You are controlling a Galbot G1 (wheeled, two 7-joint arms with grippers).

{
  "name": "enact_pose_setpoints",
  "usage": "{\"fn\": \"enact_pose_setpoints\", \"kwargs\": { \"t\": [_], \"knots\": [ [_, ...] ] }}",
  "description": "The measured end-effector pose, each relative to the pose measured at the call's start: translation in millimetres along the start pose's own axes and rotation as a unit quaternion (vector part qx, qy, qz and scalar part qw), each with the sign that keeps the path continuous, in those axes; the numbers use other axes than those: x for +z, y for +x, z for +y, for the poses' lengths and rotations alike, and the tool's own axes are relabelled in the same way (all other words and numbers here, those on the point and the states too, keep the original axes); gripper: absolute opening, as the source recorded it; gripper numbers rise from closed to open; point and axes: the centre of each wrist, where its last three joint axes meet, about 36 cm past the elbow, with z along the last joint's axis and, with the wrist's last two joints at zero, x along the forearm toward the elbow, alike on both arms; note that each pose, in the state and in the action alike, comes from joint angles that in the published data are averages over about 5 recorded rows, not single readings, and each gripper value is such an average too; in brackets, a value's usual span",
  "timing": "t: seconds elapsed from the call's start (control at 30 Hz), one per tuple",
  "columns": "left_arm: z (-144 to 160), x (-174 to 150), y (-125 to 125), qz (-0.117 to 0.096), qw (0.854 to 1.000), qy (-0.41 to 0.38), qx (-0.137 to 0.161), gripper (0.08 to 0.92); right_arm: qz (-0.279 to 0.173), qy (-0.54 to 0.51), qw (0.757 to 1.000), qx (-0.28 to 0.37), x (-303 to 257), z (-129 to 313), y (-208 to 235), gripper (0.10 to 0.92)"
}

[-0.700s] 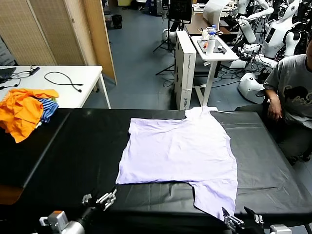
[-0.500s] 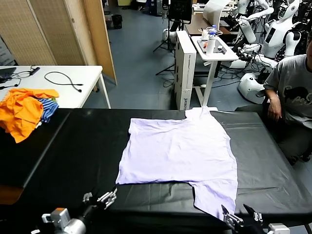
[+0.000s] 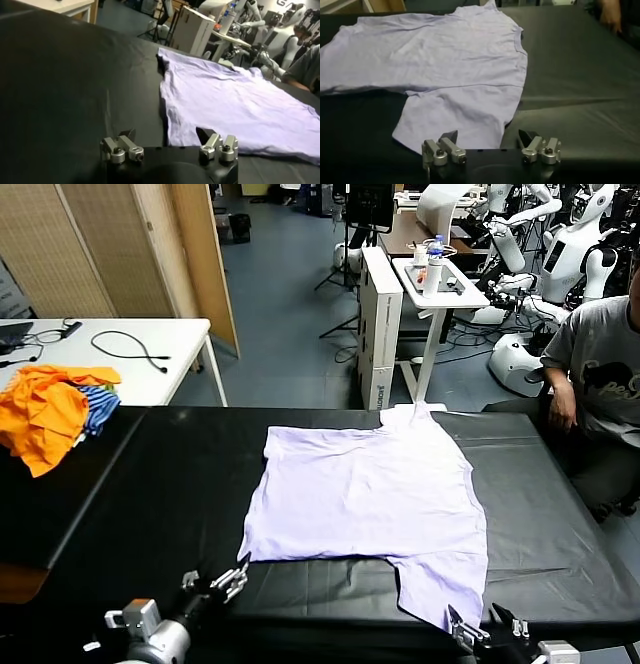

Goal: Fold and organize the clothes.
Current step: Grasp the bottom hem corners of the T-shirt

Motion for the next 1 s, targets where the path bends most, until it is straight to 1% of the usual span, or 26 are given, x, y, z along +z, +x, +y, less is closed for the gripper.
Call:
{"fn": "enact_pose_setpoints", "kwargs": {
  "t": [0.03,0.1,0.13,0.17,0.23,0.27,0.3,0.37,0.4,0.43,0.5,0.63,0.73,0.87,1.0],
  "knots": [
    [-1,1,0,0.001,1.000,-0.001,0.000,0.737,0.000,0.000,1.000,-0.001,0,0,0,0.745],
    [-1,3,-1,0.002,1.000,-0.002,0.000,0.669,0.001,0.000,1.000,-0.004,1,0,-1,0.621],
    [-2,3,-2,0.002,1.000,-0.003,0.000,0.649,0.001,0.001,1.000,-0.005,1,1,-1,0.565],
    [-2,4,-2,0.003,1.000,-0.004,0.000,0.626,0.001,0.001,1.000,-0.006,2,1,-1,0.490],
    [-2,4,-3,0.004,1.000,-0.005,0.000,0.546,0.001,0.001,1.000,-0.008,2,2,-1,0.377],
    [-2,5,-3,0.005,1.000,-0.005,0.000,0.497,0.001,0.001,1.000,-0.008,2,2,-1,0.304],
    [-2,5,-3,0.005,1.000,-0.006,0.000,0.428,0.001,0.001,1.000,-0.008,2,2,-1,0.250],
    [-2,6,-3,0.007,1.000,-0.006,0.000,0.315,0.001,0.001,1.000,-0.008,2,2,-1,0.170],
    [-3,6,-3,0.008,1.000,-0.006,0.001,0.250,0.000,0.001,1.000,-0.008,2,2,-1,0.149],
    [-3,7,-3,0.009,1.000,-0.007,0.001,0.204,0.000,0.001,1.000,-0.008,2,2,-1,0.144],
    [-3,7,-3,0.009,1.000,-0.006,0.002,0.153,0.000,0.002,1.000,-0.009,1,2,0,0.140],
    [-4,6,-2,0.008,1.000,-0.002,0.006,0.145,0.003,0.005,1.000,-0.011,-1,5,4,0.140],
    [-5,5,2,0.007,1.000,-0.002,0.006,0.144,0.019,0.013,1.000,-0.009,-3,10,11,0.140],
    [-5,3,12,0.004,1.000,-0.005,0.002,0.144,0.038,0.022,0.999,-0.002,-7,14,22,0.140],
    [-4,2,26,0.006,1.000,-0.012,-0.002,0.144,0.044,0.030,0.999,0.000,-7,18,29,0.140]
  ]
}}
